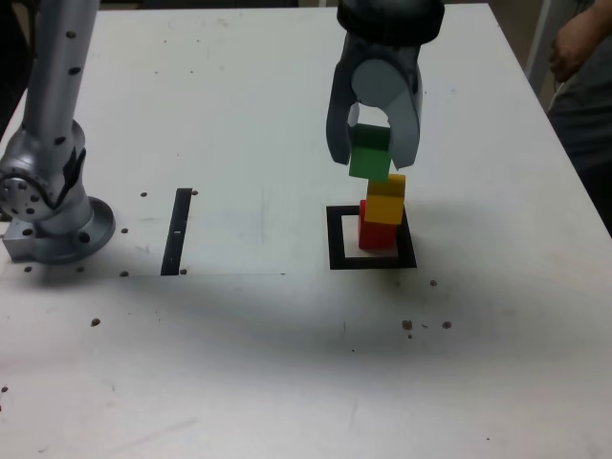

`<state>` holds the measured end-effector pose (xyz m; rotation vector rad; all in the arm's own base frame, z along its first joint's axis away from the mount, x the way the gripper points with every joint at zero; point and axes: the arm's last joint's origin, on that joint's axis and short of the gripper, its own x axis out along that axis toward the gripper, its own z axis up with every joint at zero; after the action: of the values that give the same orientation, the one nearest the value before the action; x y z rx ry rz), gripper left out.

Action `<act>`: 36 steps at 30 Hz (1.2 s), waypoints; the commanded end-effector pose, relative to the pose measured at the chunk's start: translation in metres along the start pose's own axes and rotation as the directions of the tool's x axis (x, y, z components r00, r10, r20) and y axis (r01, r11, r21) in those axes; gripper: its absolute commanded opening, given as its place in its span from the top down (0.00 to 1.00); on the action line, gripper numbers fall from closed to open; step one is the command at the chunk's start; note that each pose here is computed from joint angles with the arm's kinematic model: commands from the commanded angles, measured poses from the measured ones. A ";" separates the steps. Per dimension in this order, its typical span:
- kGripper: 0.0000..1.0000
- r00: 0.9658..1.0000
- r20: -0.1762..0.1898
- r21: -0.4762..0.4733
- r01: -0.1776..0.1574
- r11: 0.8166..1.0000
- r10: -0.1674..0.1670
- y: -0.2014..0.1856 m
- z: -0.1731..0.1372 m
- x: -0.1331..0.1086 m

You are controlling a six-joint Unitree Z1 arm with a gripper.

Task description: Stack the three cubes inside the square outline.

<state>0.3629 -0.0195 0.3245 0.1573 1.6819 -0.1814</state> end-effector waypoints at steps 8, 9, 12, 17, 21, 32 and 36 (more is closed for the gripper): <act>0.75 1.000 0.011 0.004 0.011 1.000 -0.011 0.003 0.010 0.010; 0.75 1.000 0.011 0.003 0.013 1.000 -0.013 0.004 0.010 0.011; 0.75 1.000 0.011 0.002 0.019 1.000 -0.019 0.004 0.012 0.013; 0.69 1.000 0.013 -0.001 0.024 1.000 -0.024 0.006 0.013 0.017; 0.28 1.000 0.020 0.003 0.024 1.000 -0.024 0.007 0.013 0.017; 0.00 0.999 0.037 0.005 0.017 1.000 -0.017 0.007 0.009 0.016; 0.00 0.998 0.062 0.002 0.001 1.000 -0.001 0.006 0.001 0.010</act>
<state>0.3671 -0.0150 0.3090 0.1489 1.6390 -0.1931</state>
